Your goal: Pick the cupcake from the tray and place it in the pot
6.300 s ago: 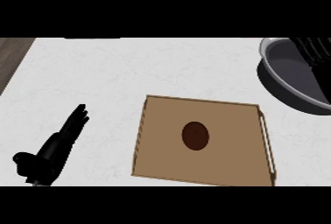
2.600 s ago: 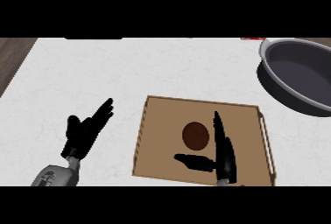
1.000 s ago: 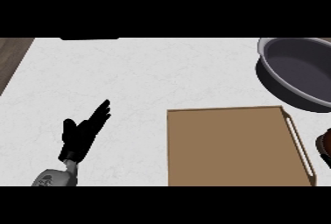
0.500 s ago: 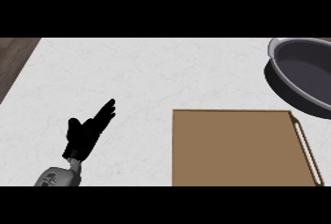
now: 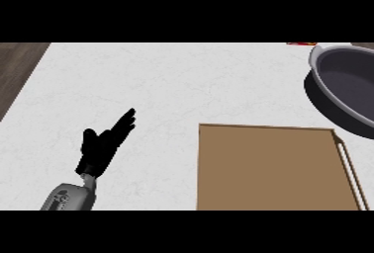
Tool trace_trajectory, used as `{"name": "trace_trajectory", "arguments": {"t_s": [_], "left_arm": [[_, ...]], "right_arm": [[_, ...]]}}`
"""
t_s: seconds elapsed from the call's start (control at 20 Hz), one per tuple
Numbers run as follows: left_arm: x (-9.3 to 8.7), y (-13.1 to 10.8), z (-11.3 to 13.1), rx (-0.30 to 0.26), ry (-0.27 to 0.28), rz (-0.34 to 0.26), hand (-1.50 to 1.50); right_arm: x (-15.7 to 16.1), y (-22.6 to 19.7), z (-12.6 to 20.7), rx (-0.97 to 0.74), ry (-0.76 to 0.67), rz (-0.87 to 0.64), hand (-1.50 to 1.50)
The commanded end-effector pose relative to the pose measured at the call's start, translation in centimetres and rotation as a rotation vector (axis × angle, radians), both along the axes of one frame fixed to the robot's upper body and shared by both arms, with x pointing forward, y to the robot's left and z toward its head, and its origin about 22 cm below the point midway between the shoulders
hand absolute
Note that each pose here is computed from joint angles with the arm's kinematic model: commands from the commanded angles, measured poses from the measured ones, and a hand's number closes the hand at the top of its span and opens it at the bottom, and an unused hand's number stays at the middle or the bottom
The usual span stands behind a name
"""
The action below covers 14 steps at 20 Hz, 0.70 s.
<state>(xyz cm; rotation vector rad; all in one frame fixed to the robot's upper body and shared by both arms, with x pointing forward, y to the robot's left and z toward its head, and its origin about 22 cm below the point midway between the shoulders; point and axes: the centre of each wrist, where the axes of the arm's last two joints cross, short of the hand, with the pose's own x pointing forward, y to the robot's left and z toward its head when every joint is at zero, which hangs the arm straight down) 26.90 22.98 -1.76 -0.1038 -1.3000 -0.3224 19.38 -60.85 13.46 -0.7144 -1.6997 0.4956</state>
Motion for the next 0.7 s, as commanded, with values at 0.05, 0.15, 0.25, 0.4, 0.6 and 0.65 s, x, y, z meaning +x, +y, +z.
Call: {"name": "trace_trajectory", "arguments": {"t_s": [0.05,0.15,0.25,0.4,0.6,0.65], "left_arm": [[0.2,-0.7,-0.4,0.012,0.007,-0.026,0.0],[0.4,-0.9,0.5,0.008,-0.005,-0.023,0.0],[0.0,0.0,-0.1,0.023,0.003,-0.005,0.0],[-0.3,-1.0,-0.6,-0.004,0.011,-0.023,0.0],[-0.7,0.6,-0.6,0.007,0.005,0.006,0.0],[-0.9,-1.2,-0.2,0.009,0.0,-0.024,0.0]], "right_arm": [[2.7,0.6,1.9,-0.063,-0.036,0.093,1.5],[3.3,0.4,3.8,-0.086,0.01,0.086,1.5],[5.2,1.5,4.1,-0.124,0.049,0.13,1.5],[8.3,3.8,2.5,-0.19,0.087,0.13,1.5],[11.7,6.3,2.9,-0.283,0.123,0.158,1.5],[12.3,6.7,3.4,-0.295,0.116,0.149,1.5]]}}
